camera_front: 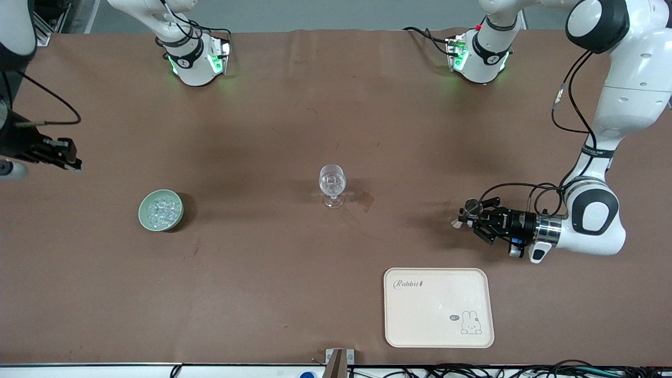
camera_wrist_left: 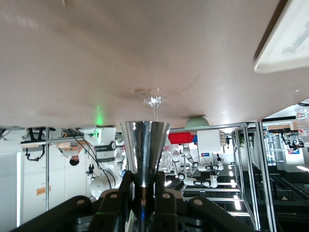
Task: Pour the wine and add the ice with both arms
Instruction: 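Carry the jigger toward the glass while the right gripper lifts the ice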
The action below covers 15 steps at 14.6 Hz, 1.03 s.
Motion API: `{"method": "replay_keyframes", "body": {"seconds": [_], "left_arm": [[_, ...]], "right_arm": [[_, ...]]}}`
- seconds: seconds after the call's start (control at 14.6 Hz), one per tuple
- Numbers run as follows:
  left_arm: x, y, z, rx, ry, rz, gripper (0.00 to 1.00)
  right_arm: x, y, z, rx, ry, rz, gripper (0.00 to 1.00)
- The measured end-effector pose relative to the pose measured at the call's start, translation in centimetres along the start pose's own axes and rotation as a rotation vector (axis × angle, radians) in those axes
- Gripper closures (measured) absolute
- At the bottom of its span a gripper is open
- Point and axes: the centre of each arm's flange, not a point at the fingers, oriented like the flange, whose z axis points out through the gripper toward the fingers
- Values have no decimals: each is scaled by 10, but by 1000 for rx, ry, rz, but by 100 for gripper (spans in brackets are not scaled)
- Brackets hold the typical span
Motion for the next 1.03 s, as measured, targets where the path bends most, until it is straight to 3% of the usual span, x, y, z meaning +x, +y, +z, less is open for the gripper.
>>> {"method": "replay_keyframes", "body": {"seconds": [0.62, 1.03], "left_arm": [[-40, 12, 99, 16, 6, -78, 79], [-115, 15, 169, 15, 105, -121, 79]], "right_arm": [[-33, -7, -38, 1, 29, -10, 77], [-28, -7, -61, -5, 82, -10, 77]]}}
